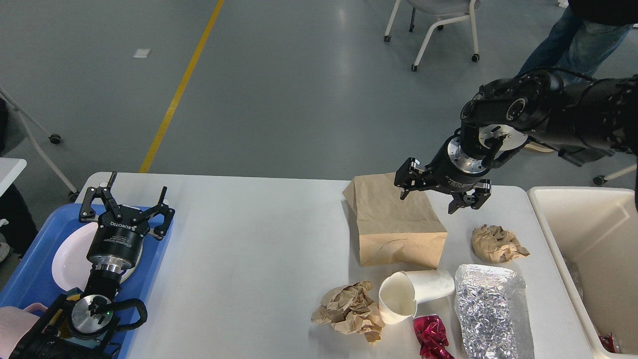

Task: Tidy desktop
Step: 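Grasp the top of the brown paper bag with the right gripper and lift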

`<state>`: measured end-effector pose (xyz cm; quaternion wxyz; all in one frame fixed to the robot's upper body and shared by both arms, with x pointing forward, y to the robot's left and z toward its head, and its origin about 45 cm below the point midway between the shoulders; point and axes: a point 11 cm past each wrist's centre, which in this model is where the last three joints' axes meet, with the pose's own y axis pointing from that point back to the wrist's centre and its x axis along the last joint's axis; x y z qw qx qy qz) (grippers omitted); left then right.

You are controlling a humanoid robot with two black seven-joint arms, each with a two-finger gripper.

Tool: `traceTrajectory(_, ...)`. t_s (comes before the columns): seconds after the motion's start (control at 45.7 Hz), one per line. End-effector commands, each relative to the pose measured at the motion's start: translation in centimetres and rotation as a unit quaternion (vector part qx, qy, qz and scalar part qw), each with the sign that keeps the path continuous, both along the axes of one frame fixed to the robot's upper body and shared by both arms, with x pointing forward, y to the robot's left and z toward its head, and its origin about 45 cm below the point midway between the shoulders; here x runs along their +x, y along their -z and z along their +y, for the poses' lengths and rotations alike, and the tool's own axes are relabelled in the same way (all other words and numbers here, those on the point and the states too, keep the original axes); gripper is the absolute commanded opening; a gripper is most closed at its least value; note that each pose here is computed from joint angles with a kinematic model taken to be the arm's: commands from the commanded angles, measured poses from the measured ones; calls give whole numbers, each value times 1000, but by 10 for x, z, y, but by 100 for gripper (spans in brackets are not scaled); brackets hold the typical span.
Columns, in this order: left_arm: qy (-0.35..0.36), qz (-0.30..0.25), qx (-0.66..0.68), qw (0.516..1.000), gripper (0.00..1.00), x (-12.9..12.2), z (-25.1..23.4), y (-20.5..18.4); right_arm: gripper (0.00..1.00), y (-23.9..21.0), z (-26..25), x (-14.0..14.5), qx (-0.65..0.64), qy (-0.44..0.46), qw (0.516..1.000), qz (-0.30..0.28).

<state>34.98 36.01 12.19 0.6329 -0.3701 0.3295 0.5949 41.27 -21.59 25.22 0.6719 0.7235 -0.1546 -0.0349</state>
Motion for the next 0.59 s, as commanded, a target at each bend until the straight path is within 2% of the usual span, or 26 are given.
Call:
traceTrajectory(0.0, 0, 0, 0, 1000, 96, 0, 0, 0, 100, 27, 2, -9, 27, 29, 999, 18)
traceTrajectory(0.131, 0, 0, 0, 1000, 96, 0, 0, 0, 100, 52, -5, -17, 41, 61, 997, 37)
traceTrajectory(0.263, 0, 0, 0, 1000, 96, 0, 0, 0, 100, 57, -5, -19, 52, 75, 995, 43)
traceTrajectory(0.46, 0, 0, 0, 1000, 96, 0, 0, 0, 100, 87, -12, -28, 131, 230, 963, 50)
traceTrajectory(0.569, 0, 0, 0, 1000, 96, 0, 0, 0, 100, 97, -6, -28, 149, 272, 950, 40)
